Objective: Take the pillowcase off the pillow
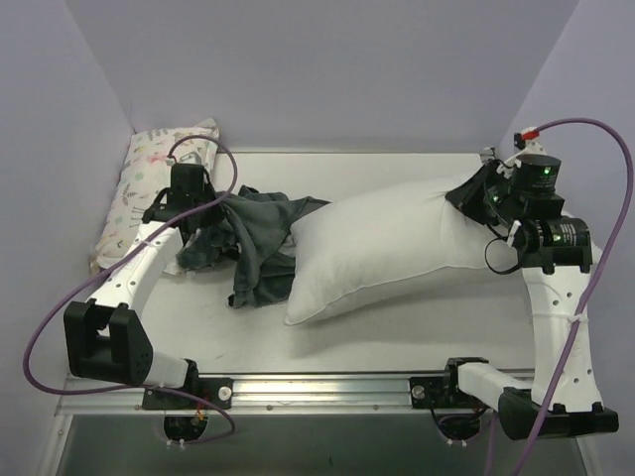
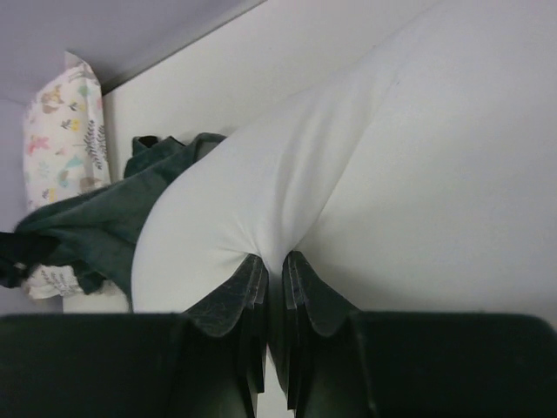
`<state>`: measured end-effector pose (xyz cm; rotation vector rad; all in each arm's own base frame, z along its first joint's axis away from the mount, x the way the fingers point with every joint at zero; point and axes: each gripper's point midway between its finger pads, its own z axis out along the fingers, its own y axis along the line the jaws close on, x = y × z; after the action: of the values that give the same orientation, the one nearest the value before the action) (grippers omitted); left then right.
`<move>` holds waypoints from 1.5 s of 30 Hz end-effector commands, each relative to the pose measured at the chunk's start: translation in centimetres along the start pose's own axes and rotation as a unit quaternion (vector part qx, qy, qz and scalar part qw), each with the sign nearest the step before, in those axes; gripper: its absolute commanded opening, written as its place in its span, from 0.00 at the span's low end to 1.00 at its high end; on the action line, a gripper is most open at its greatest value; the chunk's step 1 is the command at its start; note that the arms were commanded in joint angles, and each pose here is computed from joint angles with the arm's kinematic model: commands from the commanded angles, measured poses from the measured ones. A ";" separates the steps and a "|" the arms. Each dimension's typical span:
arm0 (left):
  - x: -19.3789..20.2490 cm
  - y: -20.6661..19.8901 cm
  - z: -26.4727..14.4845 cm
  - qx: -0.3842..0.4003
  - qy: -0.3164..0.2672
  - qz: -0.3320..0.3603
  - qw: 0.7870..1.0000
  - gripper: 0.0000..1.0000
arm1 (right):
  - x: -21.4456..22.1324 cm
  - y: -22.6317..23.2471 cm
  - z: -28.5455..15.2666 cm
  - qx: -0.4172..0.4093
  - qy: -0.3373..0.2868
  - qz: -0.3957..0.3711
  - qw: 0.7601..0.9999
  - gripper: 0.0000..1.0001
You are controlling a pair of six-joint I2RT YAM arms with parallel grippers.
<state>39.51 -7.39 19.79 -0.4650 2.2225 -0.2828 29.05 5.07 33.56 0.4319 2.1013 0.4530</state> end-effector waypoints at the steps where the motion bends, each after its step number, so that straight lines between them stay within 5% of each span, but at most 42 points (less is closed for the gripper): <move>1: 2.5 1.2 1.3 -0.019 0.011 -0.015 1.000 0.00 | -7.3 6.3 -3.1 -0.109 -0.105 0.020 0.988 0.00; 13: 13.7 3.5 3.8 -0.037 0.092 -0.015 0.995 0.00 | -15.3 12.3 -6.0 -0.187 -0.177 0.041 0.965 0.00; 21: 19.1 2.6 3.2 -0.022 0.122 0.009 0.992 0.00 | -16.9 13.5 -1.3 -0.198 -0.182 0.062 0.961 0.00; 28: 22.4 -0.3 1.2 0.024 0.137 0.054 0.989 0.00 | -10.7 9.0 7.5 -0.137 -0.122 0.075 0.980 0.00; 32: 25.1 -0.7 -0.1 0.035 0.148 0.068 0.986 0.00 | -2.2 4.2 11.4 -0.072 -0.055 0.058 0.994 0.00; 39: 24.9 -2.3 -2.5 0.089 0.129 0.041 0.987 0.00 | 10.8 -3.5 15.0 0.038 0.058 0.023 0.997 0.00; 44: 23.6 -2.7 -3.9 0.100 0.121 0.055 0.986 0.00 | 13.1 -6.9 14.5 0.073 0.071 0.019 0.995 0.01; 45: 23.3 -2.8 -4.3 0.105 0.118 0.056 0.986 0.00 | 13.0 -7.1 14.2 0.072 0.071 0.016 0.995 0.10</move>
<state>22.55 -18.12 4.40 -0.2278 2.4692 -0.4362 34.81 8.08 14.76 0.5491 2.2362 0.4063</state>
